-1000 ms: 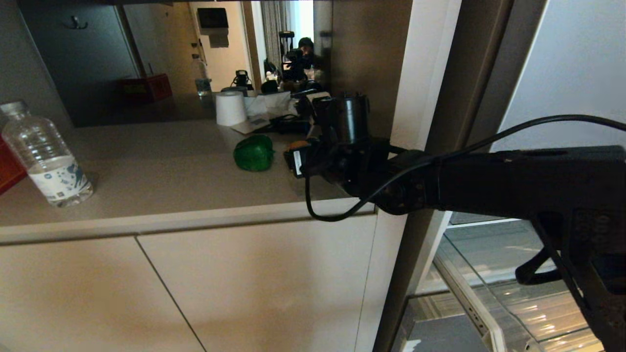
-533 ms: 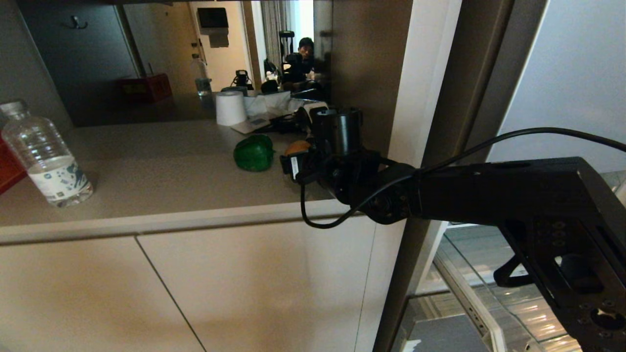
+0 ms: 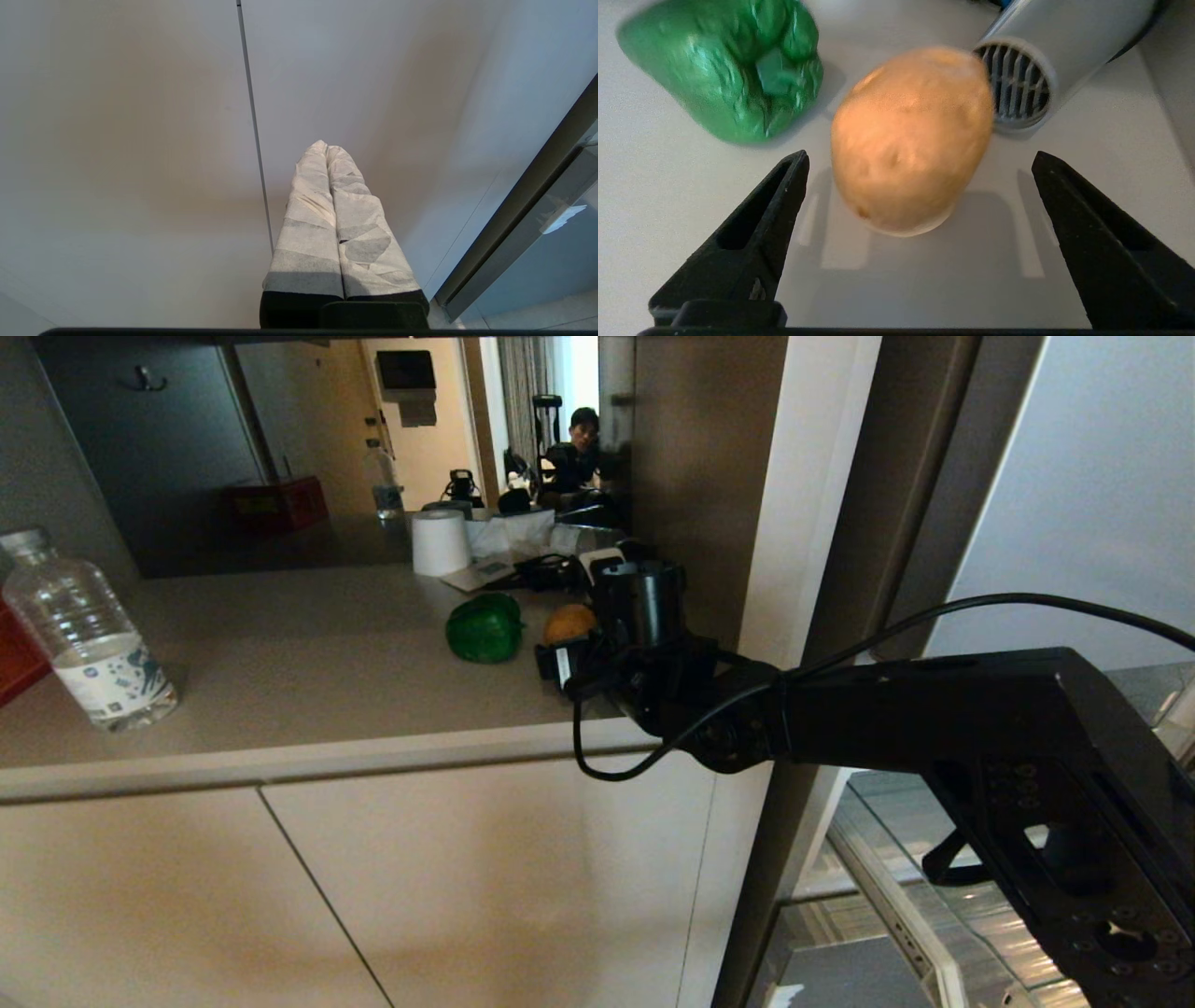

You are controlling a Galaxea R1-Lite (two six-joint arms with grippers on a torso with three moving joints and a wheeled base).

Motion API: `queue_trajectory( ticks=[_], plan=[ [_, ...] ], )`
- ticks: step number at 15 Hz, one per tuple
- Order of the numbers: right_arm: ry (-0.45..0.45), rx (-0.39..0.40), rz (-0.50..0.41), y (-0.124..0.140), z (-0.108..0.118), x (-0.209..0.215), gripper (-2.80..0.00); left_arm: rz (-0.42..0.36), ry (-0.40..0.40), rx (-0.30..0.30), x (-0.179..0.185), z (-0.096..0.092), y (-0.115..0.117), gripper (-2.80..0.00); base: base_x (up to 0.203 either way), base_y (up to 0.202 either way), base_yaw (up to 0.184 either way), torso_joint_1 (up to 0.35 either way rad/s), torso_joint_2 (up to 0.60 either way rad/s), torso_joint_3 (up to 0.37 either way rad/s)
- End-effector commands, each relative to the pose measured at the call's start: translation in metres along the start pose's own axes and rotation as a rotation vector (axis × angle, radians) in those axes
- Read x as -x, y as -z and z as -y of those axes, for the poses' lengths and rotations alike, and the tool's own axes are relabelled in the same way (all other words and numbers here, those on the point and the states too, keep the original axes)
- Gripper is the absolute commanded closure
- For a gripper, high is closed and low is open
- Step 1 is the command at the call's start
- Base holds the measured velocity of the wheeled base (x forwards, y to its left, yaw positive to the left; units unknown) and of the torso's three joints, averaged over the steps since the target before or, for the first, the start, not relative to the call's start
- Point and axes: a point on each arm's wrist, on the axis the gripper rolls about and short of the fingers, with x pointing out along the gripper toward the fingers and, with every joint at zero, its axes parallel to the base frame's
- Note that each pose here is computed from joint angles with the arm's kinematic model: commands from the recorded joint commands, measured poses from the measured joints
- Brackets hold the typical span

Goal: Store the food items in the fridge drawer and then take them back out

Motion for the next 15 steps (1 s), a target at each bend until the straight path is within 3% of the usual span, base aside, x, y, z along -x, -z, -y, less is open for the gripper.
queue_trajectory(
  ticks=[1,3,4,10,15],
  plan=[
    [0.001,0.002,-0.005,0.004,-0.001,-0.002,-2.80,-0.001,0.000,0.000,0.000,0.000,0.000,0.00,0.000,0.000,0.000,0.000,0.00,0.000],
    [0.004,0.002,-0.010,0.007,0.000,-0.004,-2.80,-0.001,0.000,0.000,0.000,0.000,0.000,0.00,0.000,0.000,0.000,0.000,0.00,0.000],
    [0.006,0.002,-0.010,0.007,0.001,-0.004,0.00,-0.001,0.000,0.000,0.000,0.000,0.000,0.00,0.000,0.000,0.000,0.000,0.00,0.000],
    [0.009,0.001,-0.008,0.004,0.002,-0.003,0.00,-0.001,0.000,0.000,0.000,0.000,0.000,0.00,0.000,0.000,0.000,0.000,0.00,0.000],
    [0.006,-0.029,0.051,-0.035,0.003,0.026,0.00,-0.001,0.000,0.000,0.000,0.000,0.000,0.00,0.000,0.000,0.000,0.000,0.00,0.000]
  ],
)
